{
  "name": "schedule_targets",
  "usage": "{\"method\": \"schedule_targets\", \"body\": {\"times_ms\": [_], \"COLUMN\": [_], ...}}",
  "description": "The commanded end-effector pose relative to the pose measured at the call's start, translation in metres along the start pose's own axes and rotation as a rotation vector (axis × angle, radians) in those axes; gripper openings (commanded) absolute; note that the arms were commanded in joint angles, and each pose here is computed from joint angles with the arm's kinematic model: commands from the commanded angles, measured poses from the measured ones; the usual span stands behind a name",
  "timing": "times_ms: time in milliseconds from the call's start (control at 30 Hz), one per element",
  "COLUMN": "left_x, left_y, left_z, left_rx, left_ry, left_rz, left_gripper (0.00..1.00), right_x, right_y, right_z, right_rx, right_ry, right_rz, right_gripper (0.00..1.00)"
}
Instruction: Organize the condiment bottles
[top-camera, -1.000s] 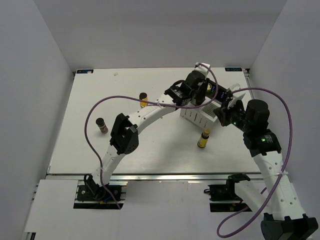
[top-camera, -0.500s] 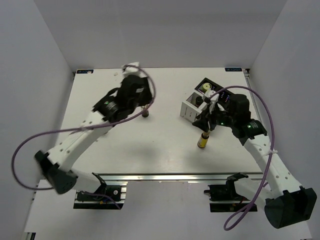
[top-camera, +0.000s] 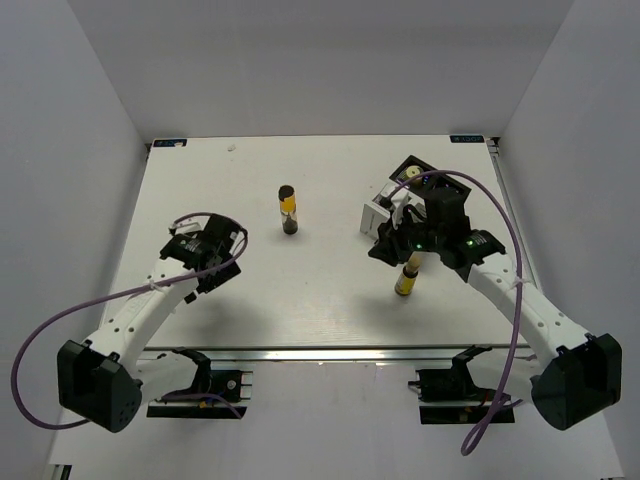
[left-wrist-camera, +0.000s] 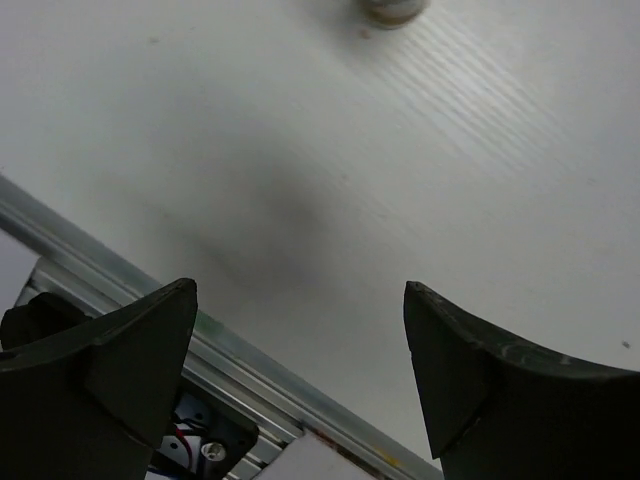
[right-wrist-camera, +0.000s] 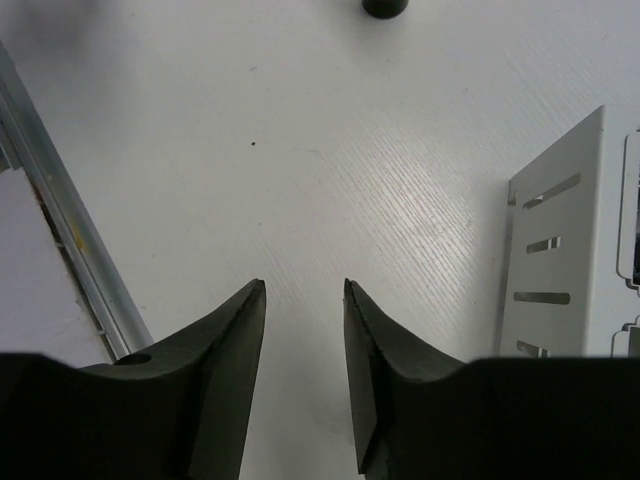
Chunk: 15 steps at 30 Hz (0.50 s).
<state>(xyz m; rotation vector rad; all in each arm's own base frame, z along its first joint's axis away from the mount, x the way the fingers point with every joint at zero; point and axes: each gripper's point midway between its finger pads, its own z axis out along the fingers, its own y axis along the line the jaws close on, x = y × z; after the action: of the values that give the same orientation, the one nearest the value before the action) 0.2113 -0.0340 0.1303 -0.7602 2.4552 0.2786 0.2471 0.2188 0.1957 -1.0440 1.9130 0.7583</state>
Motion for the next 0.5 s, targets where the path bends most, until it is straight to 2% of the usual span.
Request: {"method": "schedule_targets", "body": {"times_ms": [0, 233, 467], "left_x": [-0.011, -0.061, -0.083], "left_y": [0.01, -0.005, -0.04], "left_z": [0.014, 0.058, 0.086], "left_rx": [-0.007, 0.064, 0.13], "left_ry": [0.003, -0.037, -0.003], "left_rz": [-0.063, -0.06, -0.003], "left_gripper": [0.94, 0.95, 0.94], "right_x": [-0.03, -0.032, -0.033], "right_y": [-0.006, -0.004, -0.007], "right_z": [-0.005, -0.007, -0.012], "right_rx": [0.032, 0.034, 0.065], "right_ry": [-0.062, -0.076, -0.086], "right_rz": [-0.044, -0.05, -0.064], "right_gripper": [0.44, 0.47, 0.47]}}
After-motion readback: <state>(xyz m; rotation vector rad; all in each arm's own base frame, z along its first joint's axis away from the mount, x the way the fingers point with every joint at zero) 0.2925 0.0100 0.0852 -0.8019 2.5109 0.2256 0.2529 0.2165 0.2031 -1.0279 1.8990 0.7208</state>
